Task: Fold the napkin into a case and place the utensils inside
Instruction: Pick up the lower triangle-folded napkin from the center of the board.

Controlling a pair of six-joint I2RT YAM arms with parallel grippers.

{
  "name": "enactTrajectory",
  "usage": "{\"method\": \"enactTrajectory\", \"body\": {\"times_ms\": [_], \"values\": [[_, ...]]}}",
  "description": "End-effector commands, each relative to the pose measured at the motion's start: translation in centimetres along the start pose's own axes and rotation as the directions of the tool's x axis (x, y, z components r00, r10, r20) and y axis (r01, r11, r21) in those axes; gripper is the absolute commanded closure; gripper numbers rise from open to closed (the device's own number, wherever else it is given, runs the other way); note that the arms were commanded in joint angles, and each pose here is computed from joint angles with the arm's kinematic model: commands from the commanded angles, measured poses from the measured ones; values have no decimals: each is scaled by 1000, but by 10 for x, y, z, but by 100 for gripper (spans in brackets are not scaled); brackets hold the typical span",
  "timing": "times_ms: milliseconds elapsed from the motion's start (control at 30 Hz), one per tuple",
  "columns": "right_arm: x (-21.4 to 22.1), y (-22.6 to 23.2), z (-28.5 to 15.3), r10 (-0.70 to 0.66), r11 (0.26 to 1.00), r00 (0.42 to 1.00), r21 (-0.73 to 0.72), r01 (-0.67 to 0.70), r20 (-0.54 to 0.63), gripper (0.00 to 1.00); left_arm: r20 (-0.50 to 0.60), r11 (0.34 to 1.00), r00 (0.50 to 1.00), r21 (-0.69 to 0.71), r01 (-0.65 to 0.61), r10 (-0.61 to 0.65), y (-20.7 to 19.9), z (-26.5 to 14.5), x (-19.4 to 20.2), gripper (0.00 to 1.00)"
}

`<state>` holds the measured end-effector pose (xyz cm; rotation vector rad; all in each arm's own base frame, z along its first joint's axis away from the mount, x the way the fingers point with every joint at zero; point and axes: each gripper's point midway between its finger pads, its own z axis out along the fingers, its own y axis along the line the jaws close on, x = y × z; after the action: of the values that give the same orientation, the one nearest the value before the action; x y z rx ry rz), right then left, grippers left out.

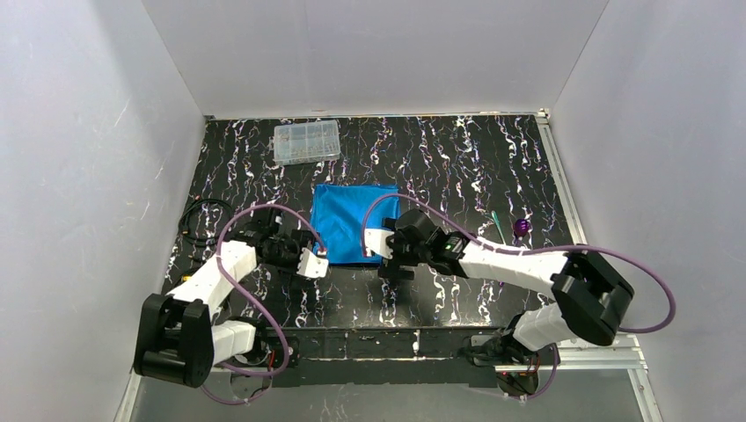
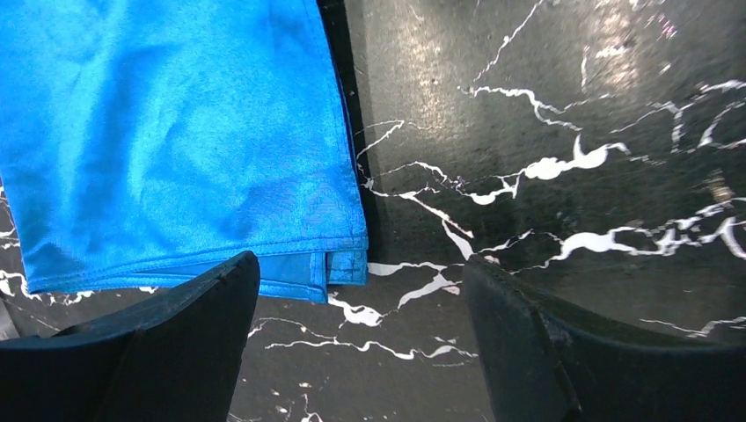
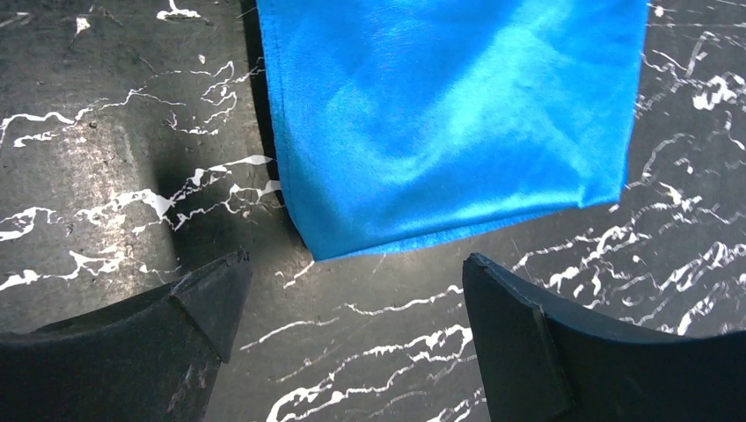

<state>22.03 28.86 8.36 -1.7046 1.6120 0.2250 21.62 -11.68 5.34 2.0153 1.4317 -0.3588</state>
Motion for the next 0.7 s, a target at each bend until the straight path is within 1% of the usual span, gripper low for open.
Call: {"method": "enactTrajectory", "body": {"times_ms": [0,133,300,467,667], "values": [[-4,7,18,-89,995,995,-43,91,49,3,-15,982,982,-18,-187,186,9,14,11,17],[1,15,30,-106,991,993,-79,110,51,6,-20,972,972,16,-236,236,4,23,20,19],[7,17,43,-101,991,994,-83,104,47,10,-60,967,966,45,-250,252,9,30,34,26],[14,13,53,-54,996,997,-75,57,46,12,-84,964,961,78,-256,262,10,33,43,30],[19,1,55,4,999,999,-52,-2,49,15,-116,966,963,114,-231,244,13,38,51,41]]}}
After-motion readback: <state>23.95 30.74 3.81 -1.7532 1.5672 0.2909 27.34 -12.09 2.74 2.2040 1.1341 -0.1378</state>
